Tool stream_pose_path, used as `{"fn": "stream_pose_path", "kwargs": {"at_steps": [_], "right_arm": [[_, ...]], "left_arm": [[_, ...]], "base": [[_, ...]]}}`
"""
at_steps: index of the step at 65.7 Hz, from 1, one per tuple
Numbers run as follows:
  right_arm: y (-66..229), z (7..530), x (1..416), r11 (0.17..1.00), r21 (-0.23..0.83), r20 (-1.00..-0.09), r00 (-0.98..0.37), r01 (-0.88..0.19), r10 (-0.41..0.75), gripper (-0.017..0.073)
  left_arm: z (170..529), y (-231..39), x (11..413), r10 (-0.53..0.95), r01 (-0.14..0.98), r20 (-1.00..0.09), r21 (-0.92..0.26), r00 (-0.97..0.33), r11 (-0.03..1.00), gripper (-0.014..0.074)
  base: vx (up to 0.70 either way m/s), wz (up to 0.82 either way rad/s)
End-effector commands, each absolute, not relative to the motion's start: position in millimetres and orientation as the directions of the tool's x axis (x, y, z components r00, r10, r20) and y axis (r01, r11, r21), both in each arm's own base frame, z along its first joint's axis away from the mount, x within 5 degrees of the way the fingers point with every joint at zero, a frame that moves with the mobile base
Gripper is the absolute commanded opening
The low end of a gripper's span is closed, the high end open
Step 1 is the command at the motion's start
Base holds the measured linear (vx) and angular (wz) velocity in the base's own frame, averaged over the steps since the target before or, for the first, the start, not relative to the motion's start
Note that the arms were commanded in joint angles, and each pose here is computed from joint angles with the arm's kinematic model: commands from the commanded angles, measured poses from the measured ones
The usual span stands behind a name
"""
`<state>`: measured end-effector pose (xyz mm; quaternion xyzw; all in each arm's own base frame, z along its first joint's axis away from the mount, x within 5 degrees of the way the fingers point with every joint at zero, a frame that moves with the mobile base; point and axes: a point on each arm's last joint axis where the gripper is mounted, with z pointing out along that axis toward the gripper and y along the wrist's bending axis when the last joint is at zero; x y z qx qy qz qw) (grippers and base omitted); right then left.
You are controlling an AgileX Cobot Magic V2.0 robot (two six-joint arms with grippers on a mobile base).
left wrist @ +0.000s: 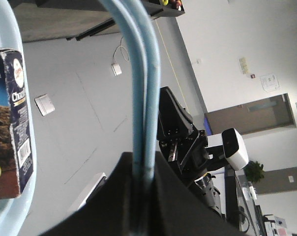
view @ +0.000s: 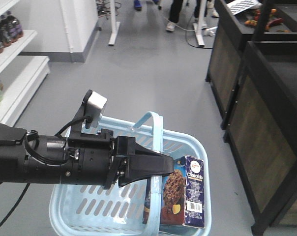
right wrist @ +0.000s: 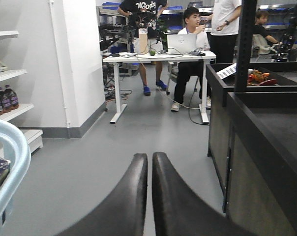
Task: Left arm holds basket, right arm returns cookies
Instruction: 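Hold the basket with the left gripper while turning past the desks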
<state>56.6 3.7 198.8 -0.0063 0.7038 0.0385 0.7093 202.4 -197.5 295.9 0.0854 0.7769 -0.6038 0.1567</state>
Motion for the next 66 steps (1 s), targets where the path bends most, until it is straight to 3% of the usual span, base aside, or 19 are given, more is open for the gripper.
{"fn": "stream_pose_path", "kwargs": {"at_steps": [1, 28, 66], "right_arm": [[3.4, 199.5, 56.2, 0.998, 0.034, -0.997, 0.070, -0.062, 0.038, -0.0010], [3.4, 199.5, 56.2, 0.998, 0.034, -0.997, 0.070, -0.062, 0.038, -0.0010], [3.4, 199.5, 56.2, 0.998, 0.034, -0.997, 0.070, -0.062, 0.038, -0.0010]], "left_arm": [[324.9, -199.0, 198.4, -0.101, 0.340, -0.352, -0.933, -0.930, 0.117, -0.0003], [324.9, -199.0, 198.4, -0.101, 0.340, -0.352, -0.933, -0.930, 0.117, -0.0003], [324.8, -199.0, 198.4, -0.101, 0.341, -0.352, -0.933, -0.930, 0.117, -0.0003]], "base": [[0.12, -0.37], [0.18, -0.21], [0.32, 0.07]]}}
